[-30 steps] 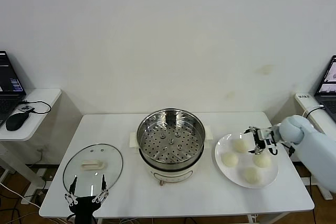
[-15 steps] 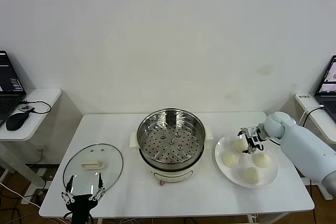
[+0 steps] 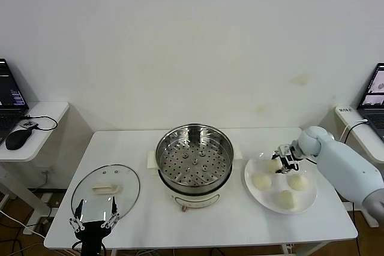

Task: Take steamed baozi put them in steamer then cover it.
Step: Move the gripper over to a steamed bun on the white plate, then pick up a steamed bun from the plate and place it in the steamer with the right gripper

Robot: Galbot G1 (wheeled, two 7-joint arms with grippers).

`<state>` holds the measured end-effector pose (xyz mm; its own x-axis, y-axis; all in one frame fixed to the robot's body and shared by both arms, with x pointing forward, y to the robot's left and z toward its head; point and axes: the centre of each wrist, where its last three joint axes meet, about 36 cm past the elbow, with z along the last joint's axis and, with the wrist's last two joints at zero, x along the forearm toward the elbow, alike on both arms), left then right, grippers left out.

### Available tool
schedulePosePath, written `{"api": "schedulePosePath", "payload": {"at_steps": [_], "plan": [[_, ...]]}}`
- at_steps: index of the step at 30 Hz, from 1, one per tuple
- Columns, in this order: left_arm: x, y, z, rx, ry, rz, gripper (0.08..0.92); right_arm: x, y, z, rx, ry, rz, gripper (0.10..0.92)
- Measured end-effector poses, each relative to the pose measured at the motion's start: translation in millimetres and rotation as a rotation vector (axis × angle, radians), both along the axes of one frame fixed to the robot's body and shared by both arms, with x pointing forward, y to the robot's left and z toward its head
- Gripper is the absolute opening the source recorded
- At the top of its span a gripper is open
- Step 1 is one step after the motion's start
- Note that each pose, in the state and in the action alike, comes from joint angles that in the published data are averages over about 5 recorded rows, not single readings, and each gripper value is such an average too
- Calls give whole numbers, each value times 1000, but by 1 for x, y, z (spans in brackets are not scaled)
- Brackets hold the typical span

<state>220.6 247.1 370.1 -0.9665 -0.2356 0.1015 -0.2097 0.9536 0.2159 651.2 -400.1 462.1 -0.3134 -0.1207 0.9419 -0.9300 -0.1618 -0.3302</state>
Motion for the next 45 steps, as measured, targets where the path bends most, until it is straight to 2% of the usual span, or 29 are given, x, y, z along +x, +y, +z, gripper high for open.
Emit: {"api": "schedulePosePath", "payload": {"at_steps": [12, 18, 24, 32, 45], "plan": [[1, -4, 5, -13, -13, -15, 823, -6, 14, 113, 70, -97, 90, 611], [4, -3, 8, -21, -23, -14, 823, 1, 57, 171, 113, -165, 208, 611], [6, 1, 10, -23, -30, -6, 823, 11, 117, 207, 141, -205, 348, 611], [10, 7, 10, -17, -38, 10, 823, 21, 205, 204, 120, -201, 570, 611], [12, 15, 11, -9, -43, 34, 823, 27, 298, 154, 1, -178, 877, 611]]}}
